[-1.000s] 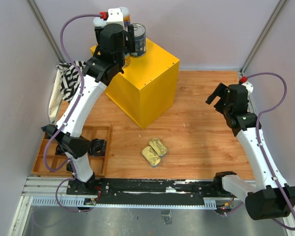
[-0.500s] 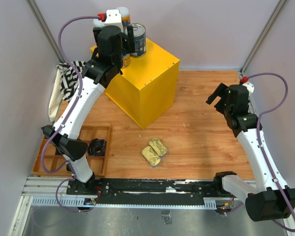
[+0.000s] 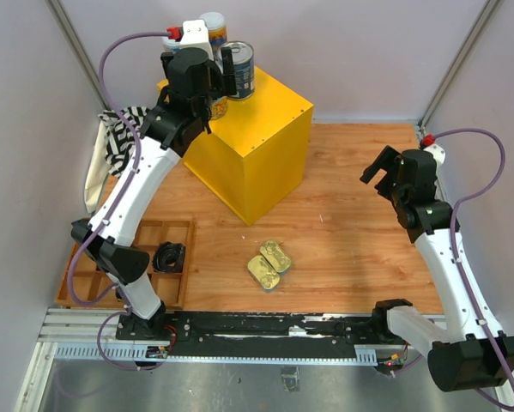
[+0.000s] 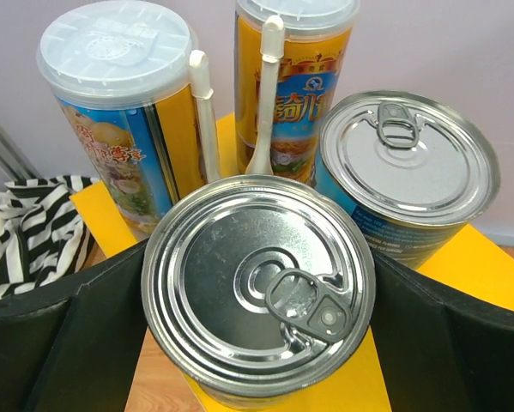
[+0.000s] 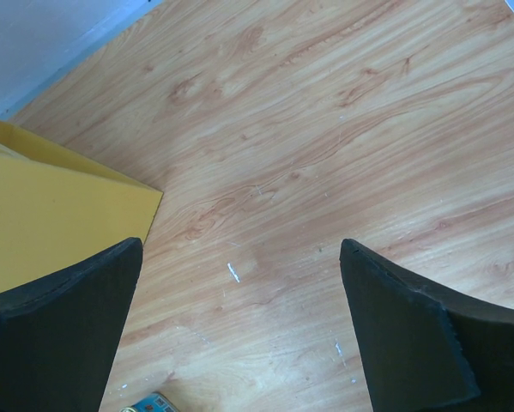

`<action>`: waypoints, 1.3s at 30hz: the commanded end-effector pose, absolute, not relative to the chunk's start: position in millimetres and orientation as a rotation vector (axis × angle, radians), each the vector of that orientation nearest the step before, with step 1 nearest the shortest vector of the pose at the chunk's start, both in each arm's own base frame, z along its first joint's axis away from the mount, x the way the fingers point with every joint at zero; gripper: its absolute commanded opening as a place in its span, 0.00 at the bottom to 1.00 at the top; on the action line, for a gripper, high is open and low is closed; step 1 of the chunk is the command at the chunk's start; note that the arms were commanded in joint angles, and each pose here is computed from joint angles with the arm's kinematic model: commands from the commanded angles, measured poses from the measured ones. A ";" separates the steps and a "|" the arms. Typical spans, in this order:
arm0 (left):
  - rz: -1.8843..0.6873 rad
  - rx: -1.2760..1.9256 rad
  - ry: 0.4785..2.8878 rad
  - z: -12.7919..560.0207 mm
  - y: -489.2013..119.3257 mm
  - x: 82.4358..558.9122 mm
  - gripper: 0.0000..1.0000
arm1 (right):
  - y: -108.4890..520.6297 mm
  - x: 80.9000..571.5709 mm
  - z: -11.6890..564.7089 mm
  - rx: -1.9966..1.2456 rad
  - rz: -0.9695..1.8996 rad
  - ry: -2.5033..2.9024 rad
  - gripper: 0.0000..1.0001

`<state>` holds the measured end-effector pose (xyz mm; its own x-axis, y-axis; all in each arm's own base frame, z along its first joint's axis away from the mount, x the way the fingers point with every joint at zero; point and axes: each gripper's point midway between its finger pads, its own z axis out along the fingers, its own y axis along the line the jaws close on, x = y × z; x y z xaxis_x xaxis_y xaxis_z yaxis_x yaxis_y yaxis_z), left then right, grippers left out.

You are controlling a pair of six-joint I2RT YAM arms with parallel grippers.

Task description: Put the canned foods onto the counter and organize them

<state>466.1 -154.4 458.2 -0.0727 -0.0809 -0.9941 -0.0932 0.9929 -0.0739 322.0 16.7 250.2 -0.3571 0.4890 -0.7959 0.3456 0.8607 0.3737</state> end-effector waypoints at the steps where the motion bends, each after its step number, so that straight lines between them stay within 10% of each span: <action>1: -0.071 -0.167 1.548 497.7 -148.0 448.6 0.99 | 15.7 314.1 249.9 0.588 0.173 1.992 0.99; 21: -0.188 -0.123 1.404 562.9 -179.9 378.3 0.99 | 79.9 280.4 242.8 0.175 0.188 2.095 0.99; 39: -0.337 0.106 1.675 388.8 -280.8 239.9 0.99 | 165.4 190.1 146.3 -0.326 0.275 2.259 1.00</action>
